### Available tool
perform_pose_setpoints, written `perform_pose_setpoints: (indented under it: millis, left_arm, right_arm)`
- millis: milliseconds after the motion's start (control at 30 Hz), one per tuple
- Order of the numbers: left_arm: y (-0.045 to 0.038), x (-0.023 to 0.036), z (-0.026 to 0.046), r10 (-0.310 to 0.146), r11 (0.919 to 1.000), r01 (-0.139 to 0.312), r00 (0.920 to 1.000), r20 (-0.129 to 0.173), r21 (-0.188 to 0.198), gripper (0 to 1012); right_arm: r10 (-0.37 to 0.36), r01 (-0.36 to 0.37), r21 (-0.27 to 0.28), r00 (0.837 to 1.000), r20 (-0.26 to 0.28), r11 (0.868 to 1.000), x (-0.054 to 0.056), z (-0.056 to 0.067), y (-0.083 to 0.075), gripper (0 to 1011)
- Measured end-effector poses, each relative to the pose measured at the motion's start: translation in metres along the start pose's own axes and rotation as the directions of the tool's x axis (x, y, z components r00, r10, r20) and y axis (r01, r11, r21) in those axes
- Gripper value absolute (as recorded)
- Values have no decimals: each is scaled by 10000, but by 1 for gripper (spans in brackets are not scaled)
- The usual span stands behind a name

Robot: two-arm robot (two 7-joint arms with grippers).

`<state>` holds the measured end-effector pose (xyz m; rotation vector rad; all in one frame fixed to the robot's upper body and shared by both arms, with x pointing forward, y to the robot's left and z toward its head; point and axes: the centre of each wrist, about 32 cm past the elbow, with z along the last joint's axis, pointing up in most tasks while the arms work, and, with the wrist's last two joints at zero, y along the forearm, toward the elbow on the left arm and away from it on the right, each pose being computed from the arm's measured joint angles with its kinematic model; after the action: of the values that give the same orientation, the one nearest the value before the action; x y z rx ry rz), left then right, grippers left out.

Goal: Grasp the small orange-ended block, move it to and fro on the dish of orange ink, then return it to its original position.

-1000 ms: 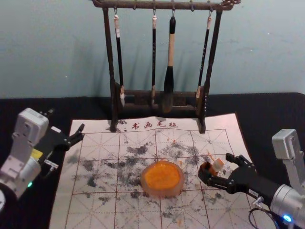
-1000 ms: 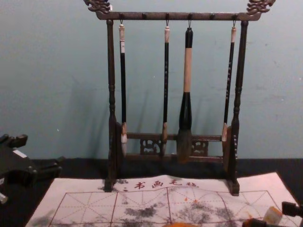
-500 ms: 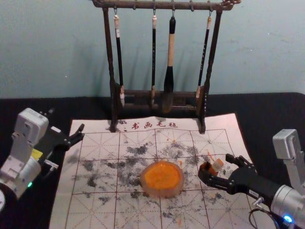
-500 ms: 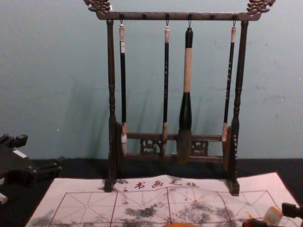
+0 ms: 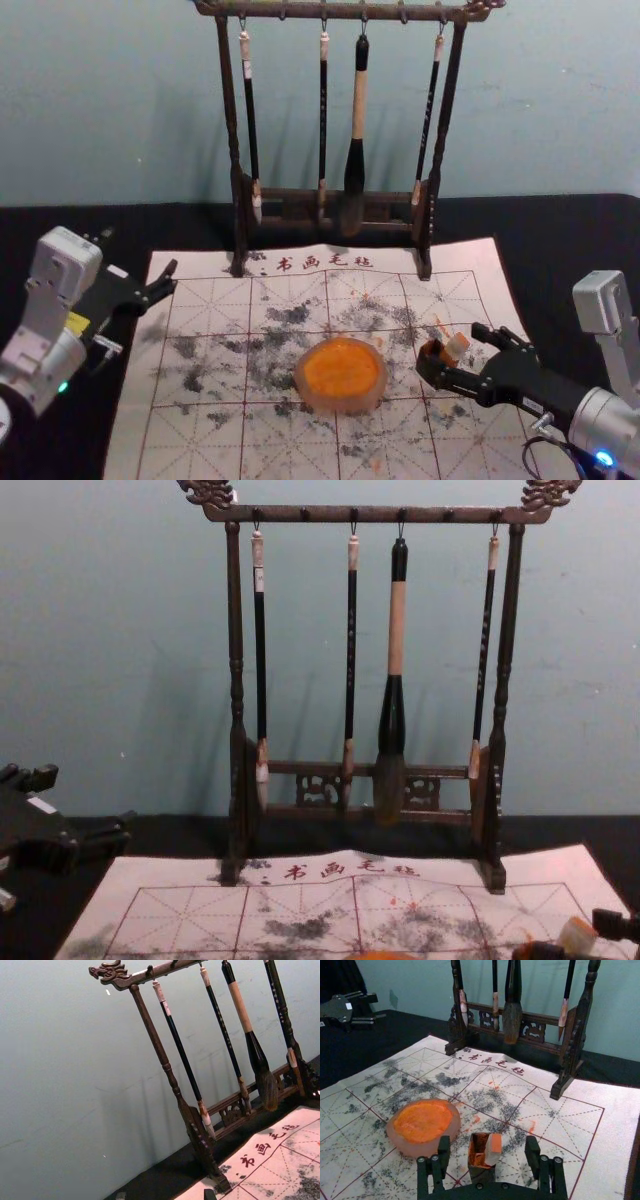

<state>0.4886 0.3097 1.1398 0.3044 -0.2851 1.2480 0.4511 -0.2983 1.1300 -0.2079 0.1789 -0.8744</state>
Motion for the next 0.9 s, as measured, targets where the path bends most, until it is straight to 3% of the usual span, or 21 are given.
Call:
perform_pose_setpoints:
  millis: [200,333,467,567,900]
  left_arm:
    - [0,0,0,0,10000,0,10000,-1,1,1010]
    - [0,0,0,0,10000,0,10000,0,1,1010]
    - [0,0,0,0,10000,0,10000,0,1,1010]
    - [0,0,0,0,10000,0,10000,0,0,1010]
    - [0,0,0,0,10000,0,10000,0,1,1010]
  right_arm:
    - [-1,1,1,10000,1,10000,-1,-1,0,787]
    - [-1,1,2,10000,-1,10000,-2,-1,1,628]
    - [-4,4,3,10000,0,10000,-3,-2,1,548]
    - [-8,8,6,10000,1,10000,-3,-2,1,400]
    - [-9,9,8,10000,2,10000,-3,-2,1,109]
